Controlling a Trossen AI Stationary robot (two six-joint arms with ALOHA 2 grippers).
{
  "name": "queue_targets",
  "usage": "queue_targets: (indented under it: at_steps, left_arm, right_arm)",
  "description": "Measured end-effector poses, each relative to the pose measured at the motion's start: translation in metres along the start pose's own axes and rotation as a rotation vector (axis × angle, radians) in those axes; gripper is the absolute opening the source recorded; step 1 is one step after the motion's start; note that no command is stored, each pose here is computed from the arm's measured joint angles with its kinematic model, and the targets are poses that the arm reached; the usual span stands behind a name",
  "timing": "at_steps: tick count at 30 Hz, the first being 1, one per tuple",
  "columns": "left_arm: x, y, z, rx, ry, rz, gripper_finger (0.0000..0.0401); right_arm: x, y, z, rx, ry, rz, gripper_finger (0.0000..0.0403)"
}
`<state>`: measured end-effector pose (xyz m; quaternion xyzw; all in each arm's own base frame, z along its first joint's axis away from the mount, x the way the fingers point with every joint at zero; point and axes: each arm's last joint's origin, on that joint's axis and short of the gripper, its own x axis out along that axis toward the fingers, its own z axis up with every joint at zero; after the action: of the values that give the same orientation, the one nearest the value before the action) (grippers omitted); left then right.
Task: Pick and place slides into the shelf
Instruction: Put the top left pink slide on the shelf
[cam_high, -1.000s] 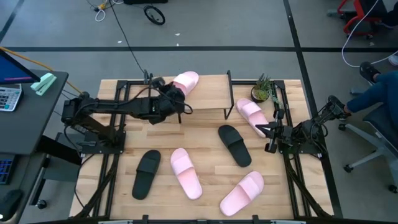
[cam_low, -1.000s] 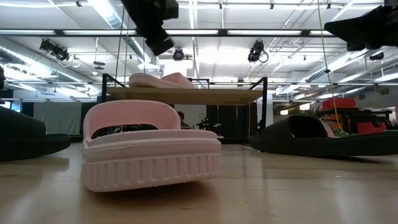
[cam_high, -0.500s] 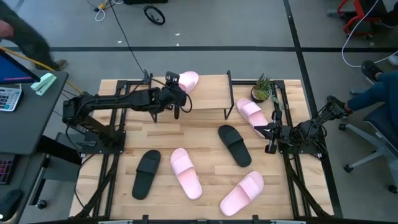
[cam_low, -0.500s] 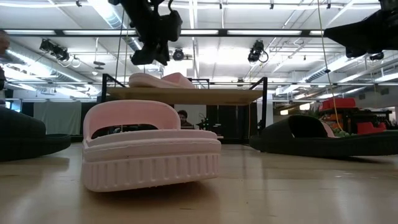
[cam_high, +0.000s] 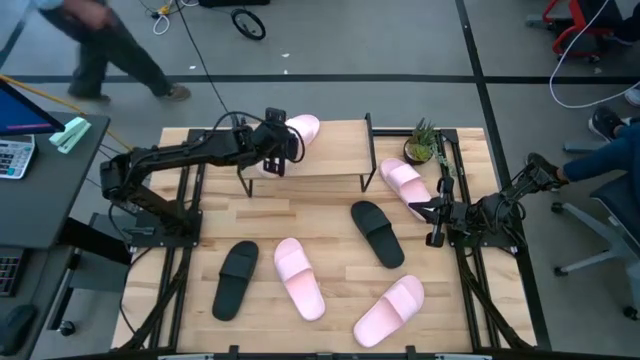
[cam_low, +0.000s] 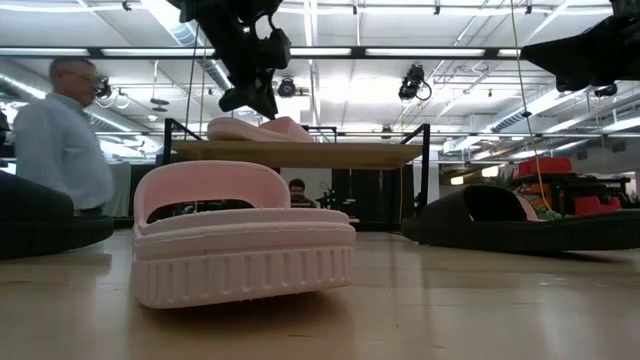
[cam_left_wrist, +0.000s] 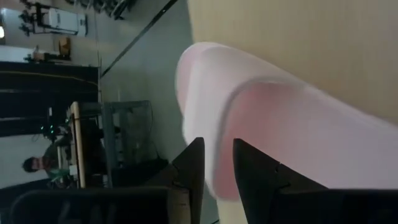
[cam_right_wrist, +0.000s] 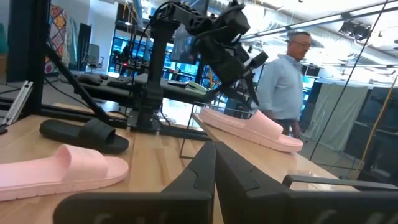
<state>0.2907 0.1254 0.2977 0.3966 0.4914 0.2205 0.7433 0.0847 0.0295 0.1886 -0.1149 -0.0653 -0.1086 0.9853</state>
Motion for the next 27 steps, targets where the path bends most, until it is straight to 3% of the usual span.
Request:
queue_targets:
  at_steps: [11, 17, 23, 27]
  left_arm:
    - [0.031, -0.006, -0.001, -0.027, 0.031, -0.028, 0.0089]
    - [0.034, -0.001, 0.006, -0.072, -0.012, 0.038, 0.0072]
    - [0.032, 0.0, 0.002, -0.076, 0.143, 0.145, 0.0017]
    - [0.025, -0.003, 0.005, -0.174, 0.245, 0.26, 0.0017]
  right_arm:
    - [0.0, 0.0, 0.0, -0.004, 0.004, -0.002, 0.0014]
    - [0.0, 0.0, -0.001, -0.01, 0.011, -0.003, 0.0014]
    - [0.0, 0.001, -0.003, -0.026, 0.027, 0.003, 0.0014]
    - [0.0, 0.001, -0.003, -0.029, 0.031, 0.004, 0.0014]
